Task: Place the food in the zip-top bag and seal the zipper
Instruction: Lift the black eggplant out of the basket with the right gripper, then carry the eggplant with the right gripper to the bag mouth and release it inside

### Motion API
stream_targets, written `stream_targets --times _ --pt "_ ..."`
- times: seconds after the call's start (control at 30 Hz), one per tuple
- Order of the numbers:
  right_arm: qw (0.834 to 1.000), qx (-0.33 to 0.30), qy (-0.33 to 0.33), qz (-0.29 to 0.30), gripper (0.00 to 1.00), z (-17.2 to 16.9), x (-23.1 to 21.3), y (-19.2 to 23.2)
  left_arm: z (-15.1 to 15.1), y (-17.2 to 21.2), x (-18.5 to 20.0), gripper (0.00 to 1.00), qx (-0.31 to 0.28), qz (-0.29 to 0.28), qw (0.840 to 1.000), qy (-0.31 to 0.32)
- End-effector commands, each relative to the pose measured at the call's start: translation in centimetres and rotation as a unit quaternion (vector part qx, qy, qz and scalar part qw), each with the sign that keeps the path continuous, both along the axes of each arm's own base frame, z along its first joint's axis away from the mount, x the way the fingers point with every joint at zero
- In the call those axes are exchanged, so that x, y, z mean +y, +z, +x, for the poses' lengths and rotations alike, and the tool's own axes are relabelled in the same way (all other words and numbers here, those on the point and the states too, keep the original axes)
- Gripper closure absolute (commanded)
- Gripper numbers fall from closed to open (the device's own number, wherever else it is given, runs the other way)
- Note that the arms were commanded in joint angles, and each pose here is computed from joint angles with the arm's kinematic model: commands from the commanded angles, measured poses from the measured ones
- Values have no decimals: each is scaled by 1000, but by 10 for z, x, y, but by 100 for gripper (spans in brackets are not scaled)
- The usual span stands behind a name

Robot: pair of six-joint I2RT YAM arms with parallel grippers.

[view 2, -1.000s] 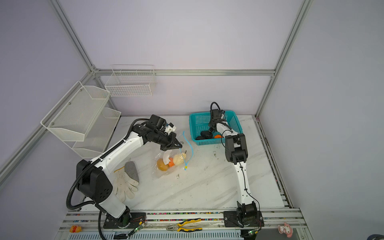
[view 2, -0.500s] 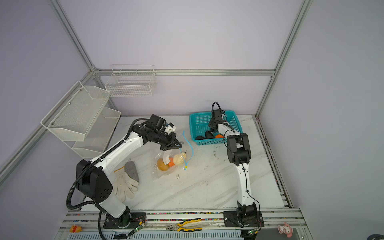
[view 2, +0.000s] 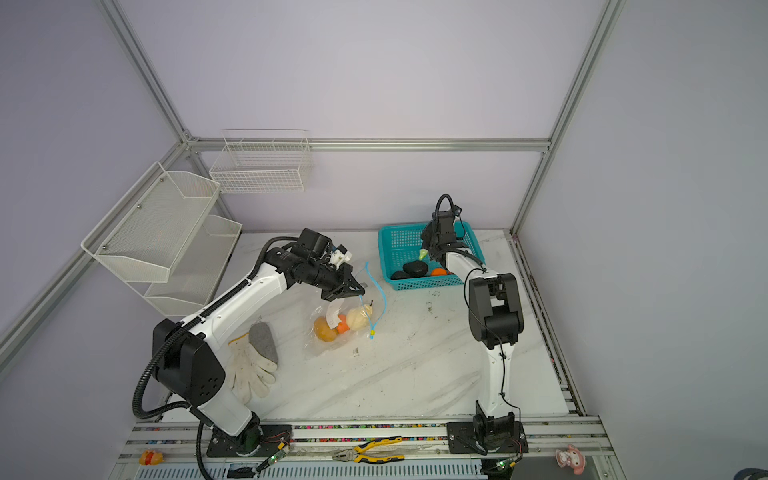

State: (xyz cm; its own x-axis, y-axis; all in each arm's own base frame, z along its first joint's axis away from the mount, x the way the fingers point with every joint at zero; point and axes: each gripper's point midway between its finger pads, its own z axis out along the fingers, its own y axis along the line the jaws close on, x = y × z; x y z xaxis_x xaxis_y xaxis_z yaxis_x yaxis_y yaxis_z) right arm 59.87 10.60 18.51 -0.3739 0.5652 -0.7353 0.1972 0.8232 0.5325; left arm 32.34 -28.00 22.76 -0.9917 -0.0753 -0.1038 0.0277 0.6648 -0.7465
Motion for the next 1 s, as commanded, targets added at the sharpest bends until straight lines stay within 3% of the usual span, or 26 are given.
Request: stream_targets --times 0.0,0.23,0.5,0.97 --pt "993 -103 -9 54 56 -16 -1 70 2 27 -6 100 -22 -34 999 1" --pt "976 -196 -6 89 56 -102 34 136 8 39 -9 100 -25 -45 999 12" --pt "970 -200 50 127 56 -176 111 142 14 55 -10 100 -40 -60 997 28" --pt "978 -150 92 113 56 -202 170 95 12 73 -6 100 -61 -74 995 40"
